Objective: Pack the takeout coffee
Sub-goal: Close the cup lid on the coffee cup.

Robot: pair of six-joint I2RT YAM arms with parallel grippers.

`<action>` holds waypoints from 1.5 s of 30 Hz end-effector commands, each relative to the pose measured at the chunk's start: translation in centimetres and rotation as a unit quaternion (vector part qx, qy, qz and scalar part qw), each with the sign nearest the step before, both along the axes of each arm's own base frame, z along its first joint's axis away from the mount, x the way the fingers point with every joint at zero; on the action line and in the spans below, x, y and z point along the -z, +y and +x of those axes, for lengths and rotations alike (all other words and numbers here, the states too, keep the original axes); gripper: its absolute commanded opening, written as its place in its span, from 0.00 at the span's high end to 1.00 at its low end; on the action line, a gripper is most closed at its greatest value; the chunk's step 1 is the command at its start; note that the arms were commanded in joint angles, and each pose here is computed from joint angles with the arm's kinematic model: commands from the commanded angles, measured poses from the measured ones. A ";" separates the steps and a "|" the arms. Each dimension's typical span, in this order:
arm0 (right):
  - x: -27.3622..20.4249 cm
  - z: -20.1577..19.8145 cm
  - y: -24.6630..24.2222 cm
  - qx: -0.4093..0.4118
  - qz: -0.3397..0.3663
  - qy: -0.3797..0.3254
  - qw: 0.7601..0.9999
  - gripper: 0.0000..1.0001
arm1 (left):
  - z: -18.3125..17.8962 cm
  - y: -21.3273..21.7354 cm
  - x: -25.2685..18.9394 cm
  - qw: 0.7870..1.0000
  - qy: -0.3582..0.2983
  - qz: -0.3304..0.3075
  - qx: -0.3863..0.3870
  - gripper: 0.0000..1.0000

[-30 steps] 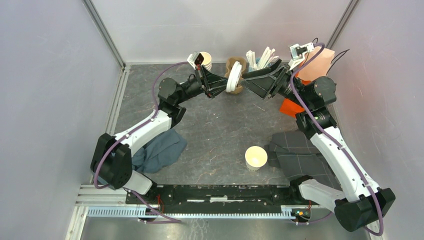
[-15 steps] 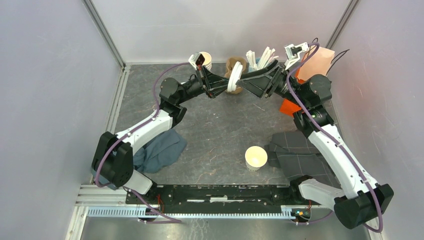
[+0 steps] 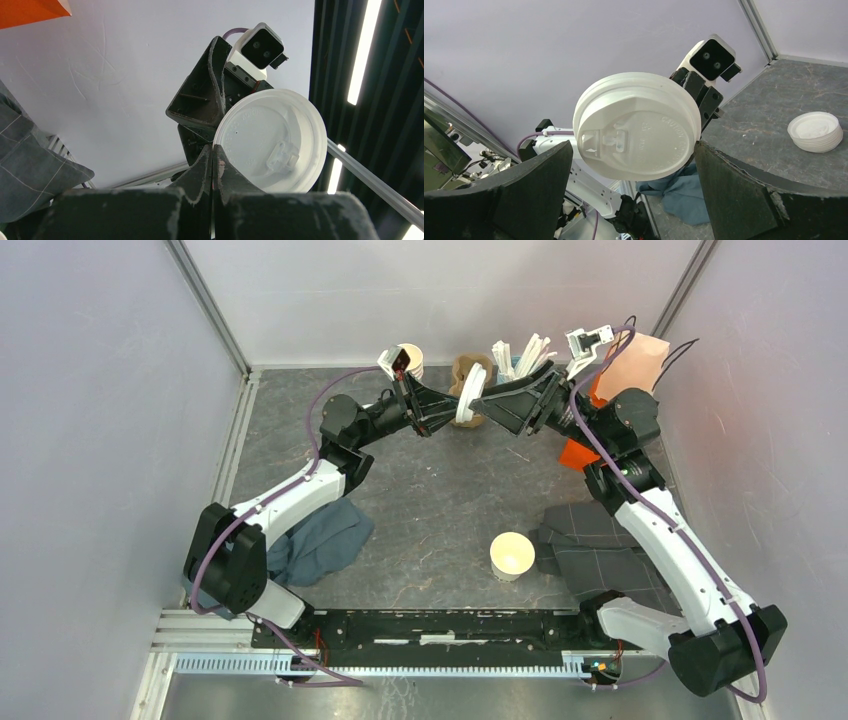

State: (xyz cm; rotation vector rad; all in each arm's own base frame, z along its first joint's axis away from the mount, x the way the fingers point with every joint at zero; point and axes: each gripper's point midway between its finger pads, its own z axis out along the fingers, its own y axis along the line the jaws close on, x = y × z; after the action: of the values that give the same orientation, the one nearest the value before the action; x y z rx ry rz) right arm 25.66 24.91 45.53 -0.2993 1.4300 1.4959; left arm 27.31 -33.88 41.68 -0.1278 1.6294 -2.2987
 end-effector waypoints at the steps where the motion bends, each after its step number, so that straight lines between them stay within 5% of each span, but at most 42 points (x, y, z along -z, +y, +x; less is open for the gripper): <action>1: -2.1 -0.4 -0.1 0.003 0.012 -0.034 0.999 0.02 | -0.1 0.0 -0.3 1.000 -0.004 -0.002 -0.002 0.98; 18: -1.7 -0.4 -0.2 0.008 0.012 -0.029 0.999 0.15 | -0.3 0.0 -0.2 1.000 -0.009 0.010 -0.008 0.98; 36: -0.6 0.0 0.0 0.019 -0.011 -0.024 0.999 0.04 | -0.1 0.1 -0.2 0.999 -0.006 0.024 -0.023 0.98; 45: -0.2 0.2 0.0 0.025 -0.018 -0.021 0.999 0.11 | 0.0 0.1 0.0 0.999 -0.005 0.034 -0.028 0.98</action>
State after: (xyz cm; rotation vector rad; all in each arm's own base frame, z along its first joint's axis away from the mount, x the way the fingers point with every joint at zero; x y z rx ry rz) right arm 26.71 25.09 43.70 -0.2744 1.4941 1.4294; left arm 28.29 -34.25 39.52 -0.2436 1.7546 -2.2283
